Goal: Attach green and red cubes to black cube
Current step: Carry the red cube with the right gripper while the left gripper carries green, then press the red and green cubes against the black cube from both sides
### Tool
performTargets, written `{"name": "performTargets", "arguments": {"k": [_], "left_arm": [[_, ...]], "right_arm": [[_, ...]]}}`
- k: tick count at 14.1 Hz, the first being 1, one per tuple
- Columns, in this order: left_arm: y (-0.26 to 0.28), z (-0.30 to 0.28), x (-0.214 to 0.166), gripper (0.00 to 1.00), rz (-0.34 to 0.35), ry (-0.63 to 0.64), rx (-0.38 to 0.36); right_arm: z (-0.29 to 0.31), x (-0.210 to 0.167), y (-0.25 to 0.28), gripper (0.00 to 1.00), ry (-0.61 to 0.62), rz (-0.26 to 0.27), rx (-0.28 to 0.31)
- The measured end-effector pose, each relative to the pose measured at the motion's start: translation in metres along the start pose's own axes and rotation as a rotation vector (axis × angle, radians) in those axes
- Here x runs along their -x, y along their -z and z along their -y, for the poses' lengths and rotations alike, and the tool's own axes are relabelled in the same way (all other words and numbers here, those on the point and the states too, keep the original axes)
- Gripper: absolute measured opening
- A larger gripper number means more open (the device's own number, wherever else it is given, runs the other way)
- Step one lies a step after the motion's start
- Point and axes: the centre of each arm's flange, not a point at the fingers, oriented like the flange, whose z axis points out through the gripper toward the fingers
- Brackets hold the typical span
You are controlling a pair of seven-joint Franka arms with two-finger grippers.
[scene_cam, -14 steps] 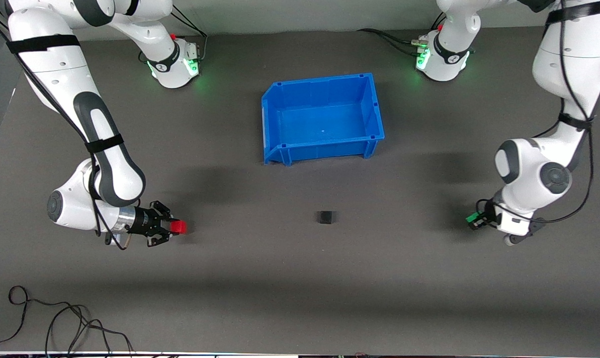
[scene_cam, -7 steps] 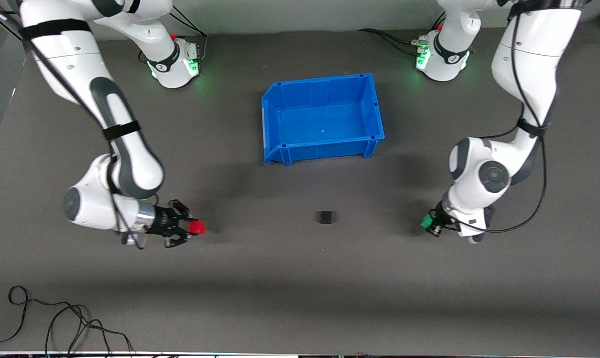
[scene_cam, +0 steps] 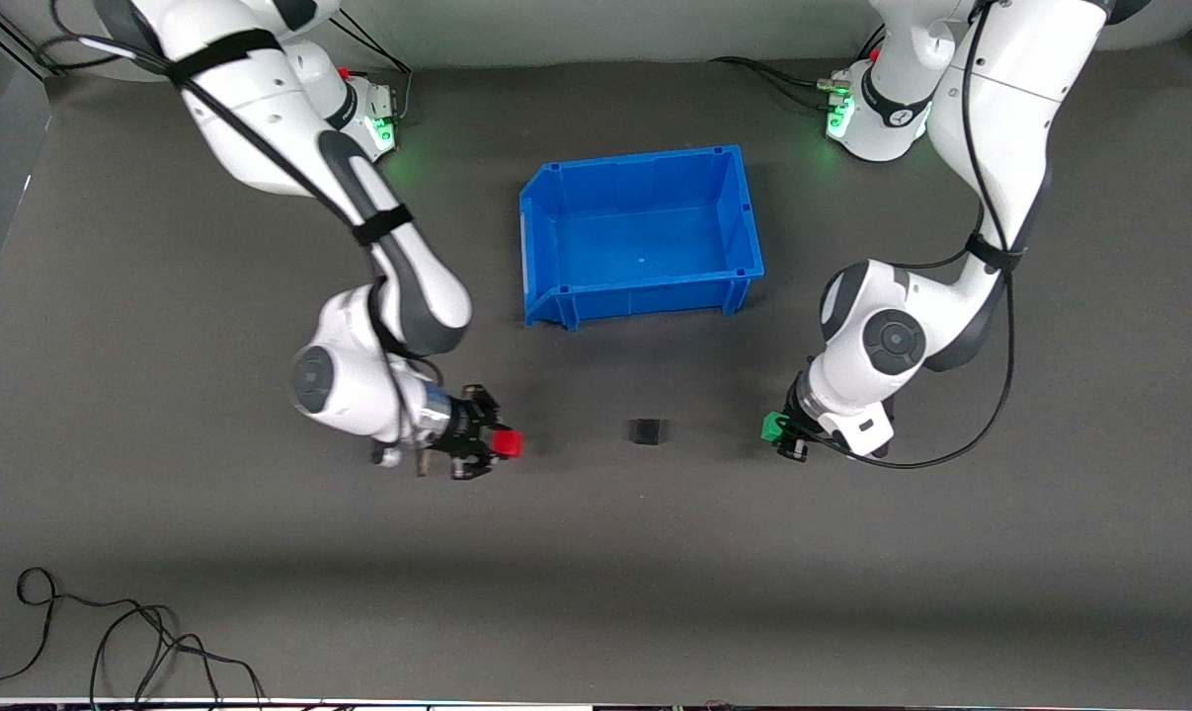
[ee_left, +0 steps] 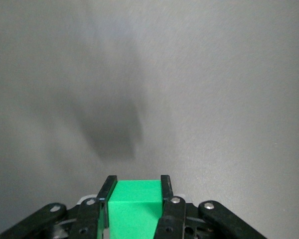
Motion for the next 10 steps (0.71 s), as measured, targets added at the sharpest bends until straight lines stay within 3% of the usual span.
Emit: {"name": "performTargets", "arguments": {"k": [5, 10], "left_arm": [[-0.022, -0.024, 0.046, 0.40, 0.024, 0.135, -0.018], [-0.038, -0.031, 0.065, 0.40, 0.034, 0.153, -0.023]], "right_arm": [[-0.022, 0.055, -0.046, 0.39, -0.083, 0.003, 0.017], [-0.043, 0.080, -0.071, 0.39, -0.087, 0.010, -0.012]]}}
